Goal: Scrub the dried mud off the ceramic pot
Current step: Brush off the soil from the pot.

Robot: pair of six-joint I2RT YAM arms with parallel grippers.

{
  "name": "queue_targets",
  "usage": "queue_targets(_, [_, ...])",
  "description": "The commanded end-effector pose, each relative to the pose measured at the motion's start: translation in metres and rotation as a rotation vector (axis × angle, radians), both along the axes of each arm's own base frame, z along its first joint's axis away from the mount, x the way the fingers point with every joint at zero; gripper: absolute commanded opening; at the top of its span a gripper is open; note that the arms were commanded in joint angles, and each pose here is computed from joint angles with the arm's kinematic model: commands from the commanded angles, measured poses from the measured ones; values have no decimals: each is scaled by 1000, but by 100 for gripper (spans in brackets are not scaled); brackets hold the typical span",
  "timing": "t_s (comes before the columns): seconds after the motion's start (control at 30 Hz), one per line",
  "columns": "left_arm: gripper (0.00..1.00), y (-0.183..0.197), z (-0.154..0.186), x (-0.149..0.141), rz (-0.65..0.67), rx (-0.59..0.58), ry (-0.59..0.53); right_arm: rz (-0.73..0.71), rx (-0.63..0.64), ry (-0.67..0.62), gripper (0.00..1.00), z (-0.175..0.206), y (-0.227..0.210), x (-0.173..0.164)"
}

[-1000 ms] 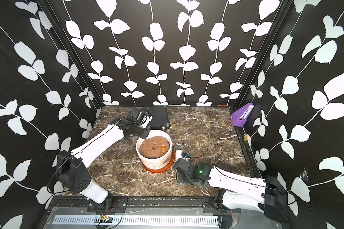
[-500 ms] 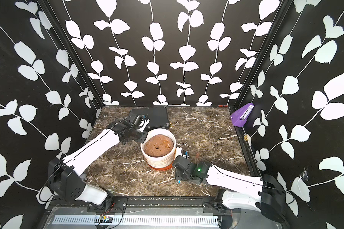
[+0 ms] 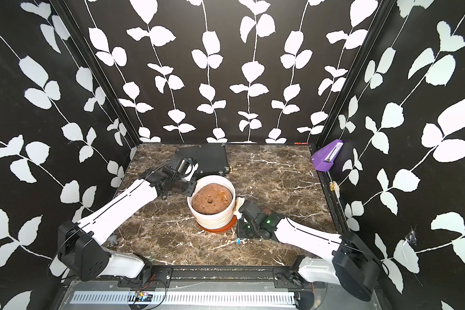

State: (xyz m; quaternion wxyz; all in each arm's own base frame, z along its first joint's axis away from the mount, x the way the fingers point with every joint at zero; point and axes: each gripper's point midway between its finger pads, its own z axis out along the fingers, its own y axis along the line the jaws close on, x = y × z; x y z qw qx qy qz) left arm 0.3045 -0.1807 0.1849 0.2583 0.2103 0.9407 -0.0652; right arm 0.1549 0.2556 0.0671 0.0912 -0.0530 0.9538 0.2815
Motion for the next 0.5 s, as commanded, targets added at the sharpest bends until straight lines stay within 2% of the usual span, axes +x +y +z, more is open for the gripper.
queue_targets(0.0, [0,15,-6,-20,-12,53,49,99,137,-55,0,20,26,-1])
queue_targets(0.13, [0,14,-6,-21,-14,45,53,100,167,-85,0,30,26,0])
queue_targets(0.3, [0,17,-6,-21,-9,55,44,136,315,-159,0,81,34,-4])
queue_targets(0.47, [0,19,-7,-23,-4,59,44,50,268,-209,0,97,6,5])
